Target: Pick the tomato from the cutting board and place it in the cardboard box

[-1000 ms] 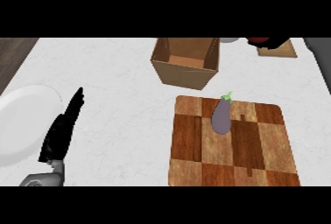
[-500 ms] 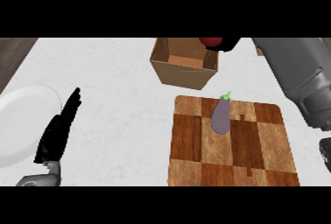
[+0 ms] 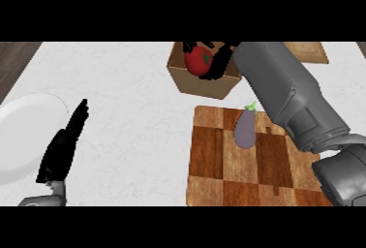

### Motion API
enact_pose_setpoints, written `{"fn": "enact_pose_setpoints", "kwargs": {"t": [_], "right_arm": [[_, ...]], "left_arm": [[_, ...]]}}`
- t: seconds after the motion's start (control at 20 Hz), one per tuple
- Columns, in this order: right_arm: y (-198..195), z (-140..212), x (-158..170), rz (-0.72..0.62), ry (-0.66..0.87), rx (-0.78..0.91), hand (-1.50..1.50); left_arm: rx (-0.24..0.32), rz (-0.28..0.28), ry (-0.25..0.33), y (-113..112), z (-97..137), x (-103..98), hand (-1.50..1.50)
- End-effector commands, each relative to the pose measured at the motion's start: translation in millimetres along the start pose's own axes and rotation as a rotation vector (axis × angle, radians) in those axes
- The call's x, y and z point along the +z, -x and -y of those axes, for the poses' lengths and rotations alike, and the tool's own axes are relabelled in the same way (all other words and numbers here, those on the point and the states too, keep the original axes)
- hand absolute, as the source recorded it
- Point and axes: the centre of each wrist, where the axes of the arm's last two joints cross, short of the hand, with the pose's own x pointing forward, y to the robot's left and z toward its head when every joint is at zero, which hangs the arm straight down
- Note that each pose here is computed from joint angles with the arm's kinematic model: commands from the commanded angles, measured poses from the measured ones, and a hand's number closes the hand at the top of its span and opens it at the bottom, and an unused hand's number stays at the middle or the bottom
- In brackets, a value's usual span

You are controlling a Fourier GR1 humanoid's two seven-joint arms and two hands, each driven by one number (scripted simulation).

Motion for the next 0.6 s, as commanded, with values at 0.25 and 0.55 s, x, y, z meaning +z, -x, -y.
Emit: {"fn": "enact_pose_setpoints", "kwargs": {"t": [0.25, 0.55], "right_arm": [[7, -37, -6, -0.050, 0.001, -0.096, -1.50], [5, -26, -5, -0.023, 0.227, -0.356, -1.50]], "left_arm": [[-0.005, 0.013, -0.005, -17, 1, 0, 0.00], [0.002, 0.012, 0.012, -4, -7, -8, 0.00]]}}
